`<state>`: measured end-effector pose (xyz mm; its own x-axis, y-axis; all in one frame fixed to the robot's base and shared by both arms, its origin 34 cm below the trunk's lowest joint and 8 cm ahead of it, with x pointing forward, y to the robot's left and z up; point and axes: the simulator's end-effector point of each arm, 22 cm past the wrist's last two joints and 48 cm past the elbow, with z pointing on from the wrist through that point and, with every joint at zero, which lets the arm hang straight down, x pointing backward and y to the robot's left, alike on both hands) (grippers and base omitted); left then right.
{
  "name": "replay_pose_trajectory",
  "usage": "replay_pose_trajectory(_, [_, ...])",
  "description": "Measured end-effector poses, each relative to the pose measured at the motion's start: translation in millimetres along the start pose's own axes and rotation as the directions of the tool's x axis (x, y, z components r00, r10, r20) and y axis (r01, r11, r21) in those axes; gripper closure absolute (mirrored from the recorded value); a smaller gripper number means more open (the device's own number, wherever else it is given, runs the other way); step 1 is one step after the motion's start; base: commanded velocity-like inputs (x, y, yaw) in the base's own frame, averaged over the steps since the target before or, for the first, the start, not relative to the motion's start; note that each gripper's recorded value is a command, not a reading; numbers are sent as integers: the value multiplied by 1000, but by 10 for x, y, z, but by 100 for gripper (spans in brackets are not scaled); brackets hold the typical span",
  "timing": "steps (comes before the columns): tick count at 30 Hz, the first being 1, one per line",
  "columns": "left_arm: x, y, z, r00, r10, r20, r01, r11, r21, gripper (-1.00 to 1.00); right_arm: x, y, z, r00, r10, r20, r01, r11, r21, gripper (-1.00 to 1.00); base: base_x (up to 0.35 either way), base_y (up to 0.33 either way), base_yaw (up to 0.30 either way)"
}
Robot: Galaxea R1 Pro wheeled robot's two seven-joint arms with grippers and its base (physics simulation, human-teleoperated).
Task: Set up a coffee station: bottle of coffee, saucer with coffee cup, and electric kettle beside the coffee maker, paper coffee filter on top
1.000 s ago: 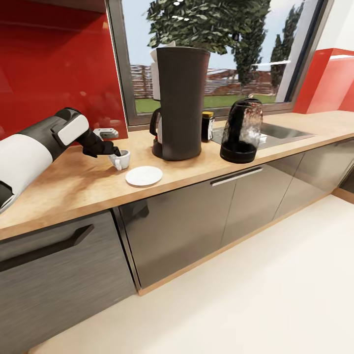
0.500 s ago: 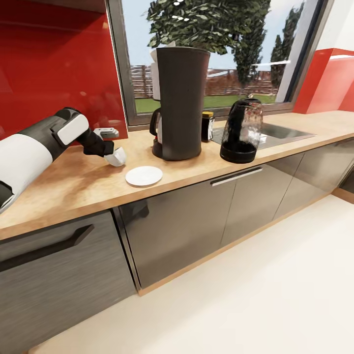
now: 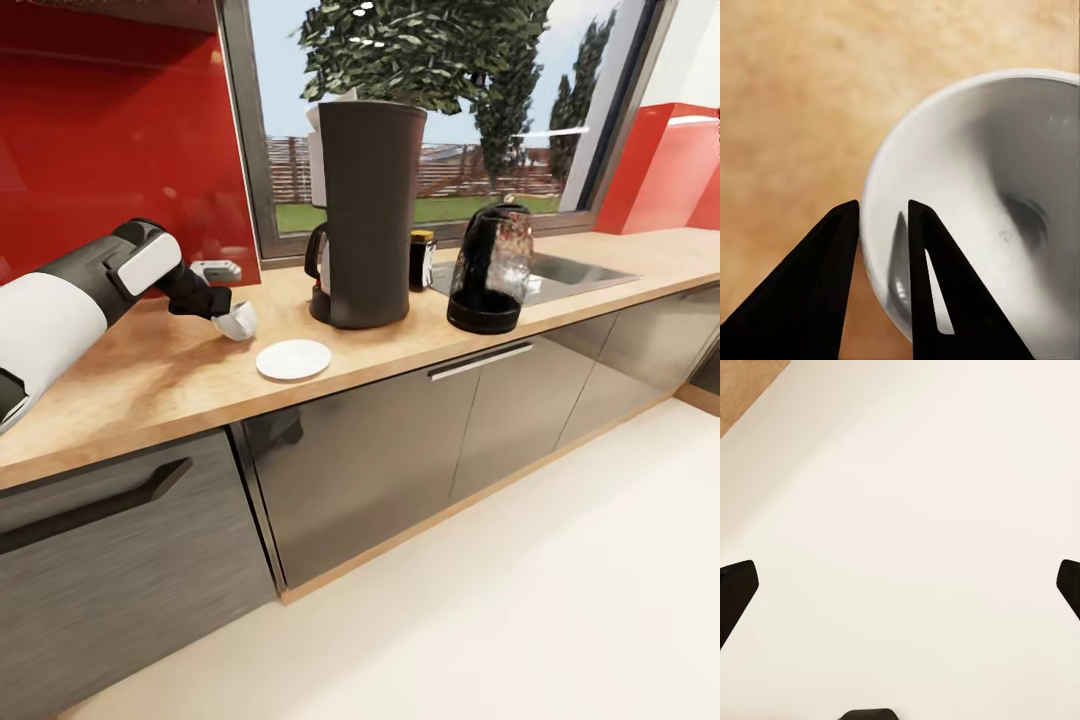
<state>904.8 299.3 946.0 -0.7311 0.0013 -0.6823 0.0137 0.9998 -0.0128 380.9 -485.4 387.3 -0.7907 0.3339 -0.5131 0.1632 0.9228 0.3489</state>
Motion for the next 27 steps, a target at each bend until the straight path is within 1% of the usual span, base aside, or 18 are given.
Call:
replay_pose_trajectory(5, [-30, -13, -62, 1000, 3, 9, -3, 1000, 1, 100, -23, 15, -1, 1000, -1, 7, 1, 1000, -3, -100, 0, 0, 0])
replay_pose_trajectory(6, [-48, -46, -84, 1000, 7, 15, -7, 1000, 8, 100, -27, 18, -1, 1000, -1, 8, 1, 1000, -4, -100, 0, 0, 0])
replay_pose_trajectory(8, [-93, -127, -136, 999, 24, 29, -24, 1000, 20, 100, -37, 23, -2, 1000, -2, 11, 2, 1000, -5, -100, 0, 0, 0])
replay_pose_trajectory(9, [-128, -204, -175, 999, 36, 41, -38, 999, 33, 100, -42, 25, -3, 1000, -2, 12, 2, 1000, -5, -100, 0, 0, 0])
replay_pose_trajectory(18, [-261, -446, -384, 992, 92, 91, -97, 993, 60, 100, -90, 43, -9, 1000, -4, 25, 5, 1000, -10, -100, 0, 0, 0])
replay_pose_trajectory(20, [-284, -515, -434, 989, 110, 103, -117, 991, 65, 100, -100, 46, -11, 1000, -5, 28, 5, 1000, -10, -100, 0, 0, 0])
replay_pose_trajectory(23, [-290, -592, -482, 982, 151, 113, -158, 986, 56, 100, -116, 52, -14, 999, -6, 32, 6, 1000, -11, -100, 0, 0, 0])
replay_pose_trajectory(27, [-293, -732, -556, 969, 212, 129, -220, 974, 48, 100, -137, 61, -18, 999, -7, 38, 7, 1000, -13, -100, 0, 0, 0])
